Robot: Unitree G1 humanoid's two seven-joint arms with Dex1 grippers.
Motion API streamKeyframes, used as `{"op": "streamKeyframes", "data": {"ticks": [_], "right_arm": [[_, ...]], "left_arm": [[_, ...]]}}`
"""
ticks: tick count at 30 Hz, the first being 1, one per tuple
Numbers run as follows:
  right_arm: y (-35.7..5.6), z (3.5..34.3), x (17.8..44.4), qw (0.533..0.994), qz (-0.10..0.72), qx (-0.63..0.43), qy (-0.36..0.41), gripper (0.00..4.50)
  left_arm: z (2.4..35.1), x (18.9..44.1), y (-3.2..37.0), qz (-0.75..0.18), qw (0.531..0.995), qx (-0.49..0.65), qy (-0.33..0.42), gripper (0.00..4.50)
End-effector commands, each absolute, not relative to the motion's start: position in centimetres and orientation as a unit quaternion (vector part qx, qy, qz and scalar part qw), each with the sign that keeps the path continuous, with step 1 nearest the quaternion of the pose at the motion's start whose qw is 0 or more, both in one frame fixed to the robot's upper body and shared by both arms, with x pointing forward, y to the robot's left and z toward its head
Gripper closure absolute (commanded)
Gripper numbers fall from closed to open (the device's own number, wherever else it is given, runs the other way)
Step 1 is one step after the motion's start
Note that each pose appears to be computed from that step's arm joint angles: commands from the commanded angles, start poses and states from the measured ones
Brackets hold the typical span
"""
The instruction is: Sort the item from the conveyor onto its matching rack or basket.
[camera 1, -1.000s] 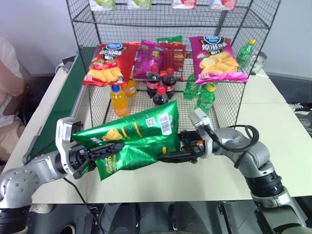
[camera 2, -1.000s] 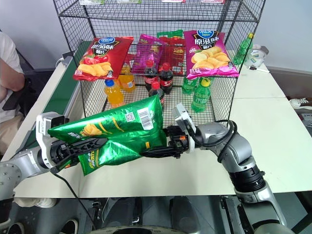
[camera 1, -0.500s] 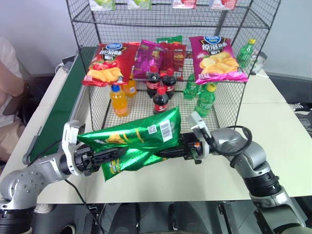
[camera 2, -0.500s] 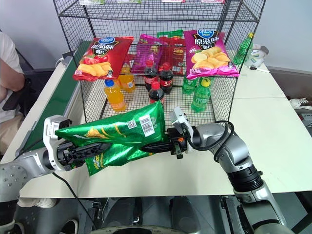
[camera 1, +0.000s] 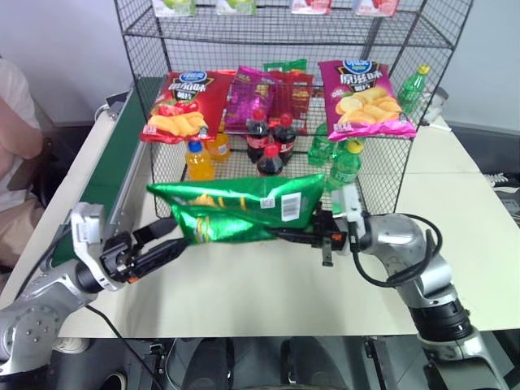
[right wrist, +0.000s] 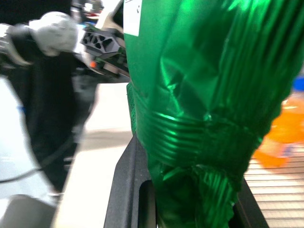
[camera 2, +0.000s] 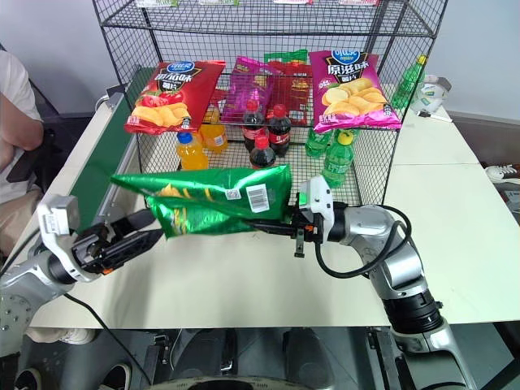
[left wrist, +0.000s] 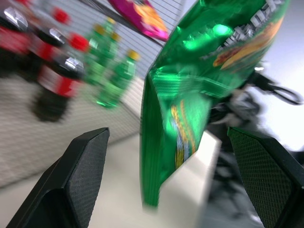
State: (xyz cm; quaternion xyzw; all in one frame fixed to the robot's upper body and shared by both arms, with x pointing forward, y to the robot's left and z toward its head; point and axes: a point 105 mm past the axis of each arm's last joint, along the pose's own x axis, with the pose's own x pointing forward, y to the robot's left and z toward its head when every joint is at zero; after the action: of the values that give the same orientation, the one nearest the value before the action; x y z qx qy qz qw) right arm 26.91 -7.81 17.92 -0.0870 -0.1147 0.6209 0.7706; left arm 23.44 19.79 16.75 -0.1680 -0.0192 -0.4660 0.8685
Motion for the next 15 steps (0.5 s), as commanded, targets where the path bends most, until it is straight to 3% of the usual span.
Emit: {"op": "streamKeyframes", "data": {"ticks": [1,5,15], "right_arm": [[-9.9,21.0,27.6,0.801,0.552,-0.133,-0.187,4.29],[-11.1,24.9,28.2,0.811,0.467,-0.208,-0.283,4.29],[-9.8,29.4,29.9,0.778,0.307,-0.395,-0.381,4.29]], "left_arm": [[18.2,24.1,20.4,-0.421,0.899,-0.086,-0.084,0.25],[18.4,24.6,19.7,-0.388,0.912,-0.05,-0.121,0.25],[18.8,26.0,17.8,-0.365,0.917,-0.076,-0.144,0.25]]}}
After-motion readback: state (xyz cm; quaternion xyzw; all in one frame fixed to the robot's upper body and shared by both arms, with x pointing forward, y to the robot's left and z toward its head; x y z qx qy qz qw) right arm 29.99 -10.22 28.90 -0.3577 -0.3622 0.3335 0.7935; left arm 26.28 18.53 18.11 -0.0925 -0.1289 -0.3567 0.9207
